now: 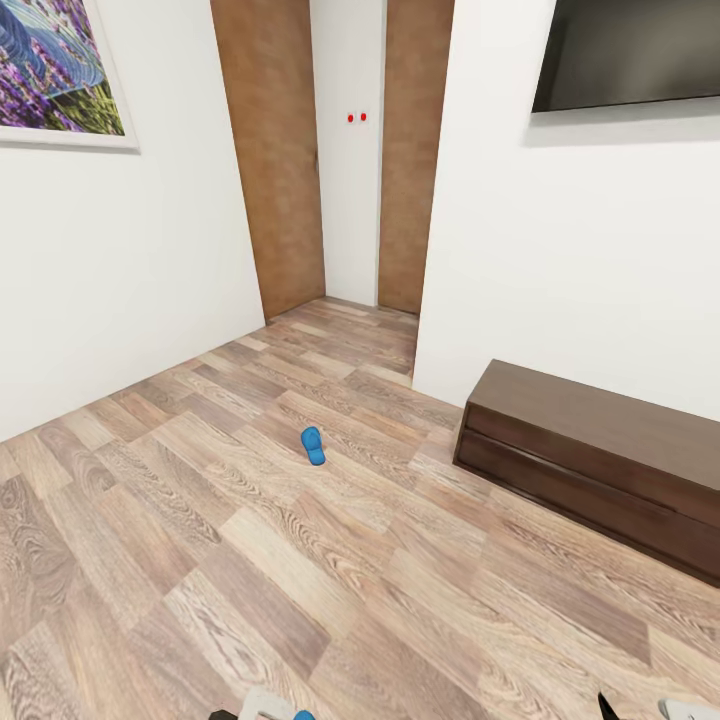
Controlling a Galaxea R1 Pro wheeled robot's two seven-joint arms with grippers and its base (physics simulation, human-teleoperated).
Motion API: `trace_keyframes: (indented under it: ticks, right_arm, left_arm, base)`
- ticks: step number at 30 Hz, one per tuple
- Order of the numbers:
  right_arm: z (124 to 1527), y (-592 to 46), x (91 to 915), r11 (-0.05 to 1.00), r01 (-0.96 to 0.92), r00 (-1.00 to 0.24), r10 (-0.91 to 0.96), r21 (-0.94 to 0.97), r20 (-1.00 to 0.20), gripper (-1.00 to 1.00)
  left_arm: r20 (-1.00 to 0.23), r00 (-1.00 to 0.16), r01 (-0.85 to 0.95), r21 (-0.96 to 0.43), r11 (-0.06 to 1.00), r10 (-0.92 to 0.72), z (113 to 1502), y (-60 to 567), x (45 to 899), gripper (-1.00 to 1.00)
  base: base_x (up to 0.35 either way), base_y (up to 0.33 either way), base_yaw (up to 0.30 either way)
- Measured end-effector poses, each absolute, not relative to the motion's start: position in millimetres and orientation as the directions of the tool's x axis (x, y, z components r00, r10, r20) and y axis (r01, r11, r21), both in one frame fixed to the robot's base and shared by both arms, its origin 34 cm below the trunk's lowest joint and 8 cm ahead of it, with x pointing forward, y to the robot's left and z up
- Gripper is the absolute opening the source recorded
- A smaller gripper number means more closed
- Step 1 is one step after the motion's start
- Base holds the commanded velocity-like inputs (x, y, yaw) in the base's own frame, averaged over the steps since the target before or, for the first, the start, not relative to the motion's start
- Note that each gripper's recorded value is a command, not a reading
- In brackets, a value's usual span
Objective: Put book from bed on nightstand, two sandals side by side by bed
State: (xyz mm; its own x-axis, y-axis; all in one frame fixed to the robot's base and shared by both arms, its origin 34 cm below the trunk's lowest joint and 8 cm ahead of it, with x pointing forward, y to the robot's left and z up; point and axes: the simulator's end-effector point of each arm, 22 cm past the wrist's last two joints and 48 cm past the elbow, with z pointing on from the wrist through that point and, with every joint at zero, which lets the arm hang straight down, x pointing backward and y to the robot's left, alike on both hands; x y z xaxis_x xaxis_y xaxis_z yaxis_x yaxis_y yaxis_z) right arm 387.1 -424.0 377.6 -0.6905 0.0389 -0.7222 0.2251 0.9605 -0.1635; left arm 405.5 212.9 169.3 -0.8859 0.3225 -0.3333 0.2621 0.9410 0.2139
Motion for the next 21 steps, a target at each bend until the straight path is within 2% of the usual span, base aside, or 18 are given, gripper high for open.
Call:
trace_keyframes:
  ticks: [21]
  right_arm:
    - [358,-425,375,0.96,0.224,-0.726,0.049,-0.168,-0.686,1.0]
  left_arm:
    - [-0.324,-0.864,0.344,0.176,0.922,0.385,163,192,398,1.0]
  base:
    - [0.0,0.0,0.0]
